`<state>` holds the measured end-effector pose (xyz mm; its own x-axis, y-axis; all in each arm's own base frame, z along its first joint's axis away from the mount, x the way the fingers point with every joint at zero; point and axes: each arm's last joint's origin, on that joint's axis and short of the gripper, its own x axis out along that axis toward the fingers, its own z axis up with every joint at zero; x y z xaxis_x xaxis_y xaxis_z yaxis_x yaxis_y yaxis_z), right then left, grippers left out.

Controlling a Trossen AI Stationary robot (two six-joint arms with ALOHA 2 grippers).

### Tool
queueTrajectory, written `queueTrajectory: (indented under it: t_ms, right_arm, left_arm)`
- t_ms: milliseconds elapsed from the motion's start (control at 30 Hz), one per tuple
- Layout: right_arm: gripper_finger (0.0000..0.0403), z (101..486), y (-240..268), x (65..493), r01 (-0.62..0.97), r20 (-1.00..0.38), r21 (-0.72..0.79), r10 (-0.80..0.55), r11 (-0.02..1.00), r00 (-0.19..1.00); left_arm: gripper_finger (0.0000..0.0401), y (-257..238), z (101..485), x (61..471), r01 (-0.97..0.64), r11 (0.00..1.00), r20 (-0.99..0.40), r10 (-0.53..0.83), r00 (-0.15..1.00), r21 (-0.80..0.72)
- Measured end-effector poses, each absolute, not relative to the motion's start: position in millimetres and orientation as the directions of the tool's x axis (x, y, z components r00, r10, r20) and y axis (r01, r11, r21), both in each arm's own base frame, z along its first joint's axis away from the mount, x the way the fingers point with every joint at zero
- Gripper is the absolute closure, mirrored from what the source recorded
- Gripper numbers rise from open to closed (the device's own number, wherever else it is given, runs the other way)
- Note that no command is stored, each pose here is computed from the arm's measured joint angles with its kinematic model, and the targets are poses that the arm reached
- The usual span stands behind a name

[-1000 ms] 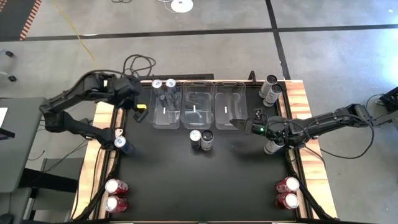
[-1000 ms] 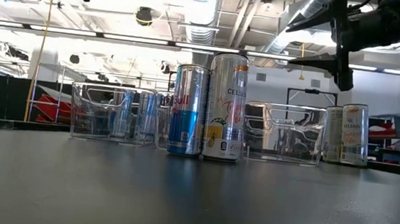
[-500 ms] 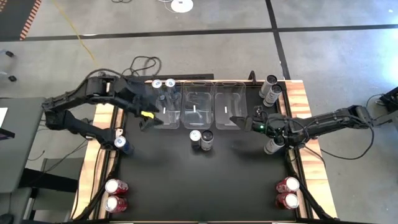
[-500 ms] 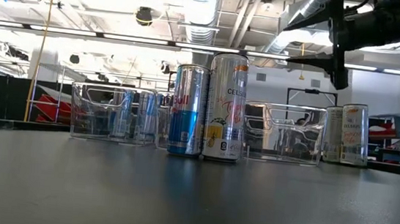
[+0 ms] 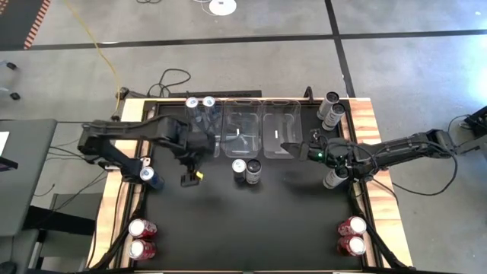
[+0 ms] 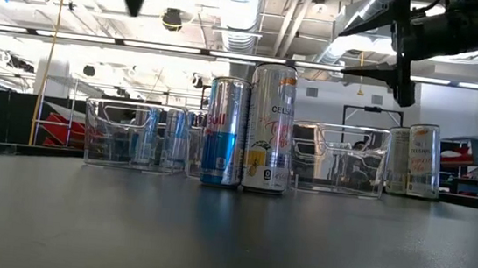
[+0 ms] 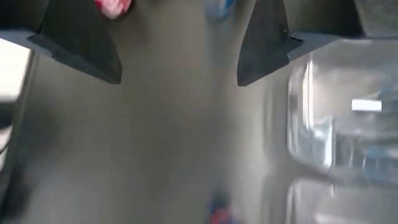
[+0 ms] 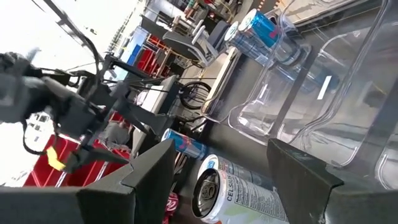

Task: Sort soda cans
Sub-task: Put the left blue soda can into the left transparent bin

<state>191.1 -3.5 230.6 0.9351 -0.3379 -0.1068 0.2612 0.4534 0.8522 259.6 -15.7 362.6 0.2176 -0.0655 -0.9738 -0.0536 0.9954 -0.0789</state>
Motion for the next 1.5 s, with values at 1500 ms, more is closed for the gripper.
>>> queueTrajectory:
  t_ms: [1500]
  right_arm:
    - [0.0133, 226, -8, 190, 0.32, -0.153, 0.819, -0.356, 0.475, 0.922]
  left_arm:
    - [0.0058, -16, 250, 99, -0.051, 0.998, -0.993, 0.018, -0.115, 0.024]
